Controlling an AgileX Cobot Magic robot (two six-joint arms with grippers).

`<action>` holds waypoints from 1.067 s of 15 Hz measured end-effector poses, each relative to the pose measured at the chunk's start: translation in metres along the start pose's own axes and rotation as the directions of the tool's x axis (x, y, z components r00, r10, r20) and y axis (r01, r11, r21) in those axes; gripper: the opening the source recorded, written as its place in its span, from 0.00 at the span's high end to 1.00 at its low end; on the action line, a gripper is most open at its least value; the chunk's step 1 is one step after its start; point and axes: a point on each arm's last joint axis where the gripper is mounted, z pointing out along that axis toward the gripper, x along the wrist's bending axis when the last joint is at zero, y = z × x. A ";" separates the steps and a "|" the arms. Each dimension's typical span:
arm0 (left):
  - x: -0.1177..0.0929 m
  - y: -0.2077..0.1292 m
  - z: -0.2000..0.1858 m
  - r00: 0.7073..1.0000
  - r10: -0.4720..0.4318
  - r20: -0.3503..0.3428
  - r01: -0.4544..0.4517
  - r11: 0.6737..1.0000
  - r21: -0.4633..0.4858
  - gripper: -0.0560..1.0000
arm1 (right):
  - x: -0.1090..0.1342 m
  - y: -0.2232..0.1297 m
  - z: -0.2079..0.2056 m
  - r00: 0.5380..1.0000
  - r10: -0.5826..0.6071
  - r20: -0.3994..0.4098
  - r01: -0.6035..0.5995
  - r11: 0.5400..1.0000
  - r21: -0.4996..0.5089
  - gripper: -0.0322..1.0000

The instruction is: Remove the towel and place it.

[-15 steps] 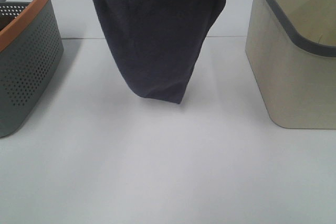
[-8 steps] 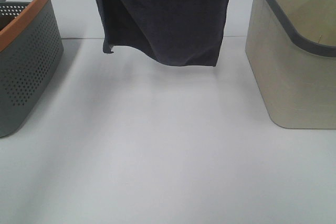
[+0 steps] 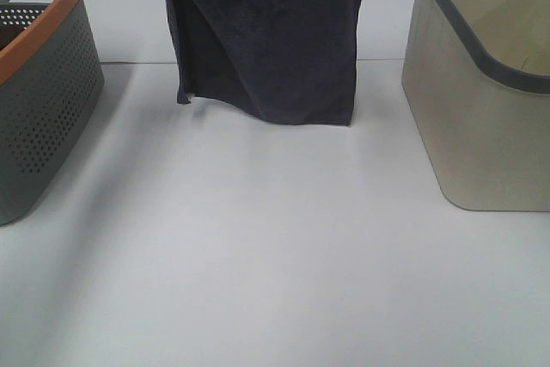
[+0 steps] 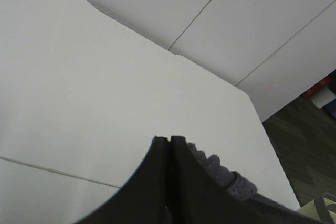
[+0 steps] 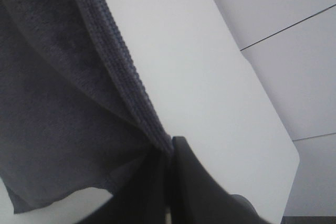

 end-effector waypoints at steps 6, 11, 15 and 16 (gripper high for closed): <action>0.003 0.027 0.052 0.972 0.168 0.165 -0.143 0.978 -0.154 0.95 | -0.047 -0.003 0.043 0.971 0.173 0.165 -0.152 0.979 -0.136 0.95; 0.064 -0.054 0.054 0.952 0.190 0.241 -0.206 0.978 0.042 0.95 | 0.027 -0.066 0.080 0.946 0.325 -0.001 -0.325 0.945 0.036 0.95; 0.097 -0.124 0.016 0.950 0.163 0.266 -0.240 0.927 0.288 0.95 | 0.085 -0.113 0.044 0.941 0.325 -0.098 -0.310 0.940 0.142 0.95; 0.098 -0.131 0.006 0.946 0.165 0.279 -0.253 0.914 0.316 0.95 | 0.095 -0.121 0.033 0.941 0.320 -0.114 -0.302 0.942 0.148 0.95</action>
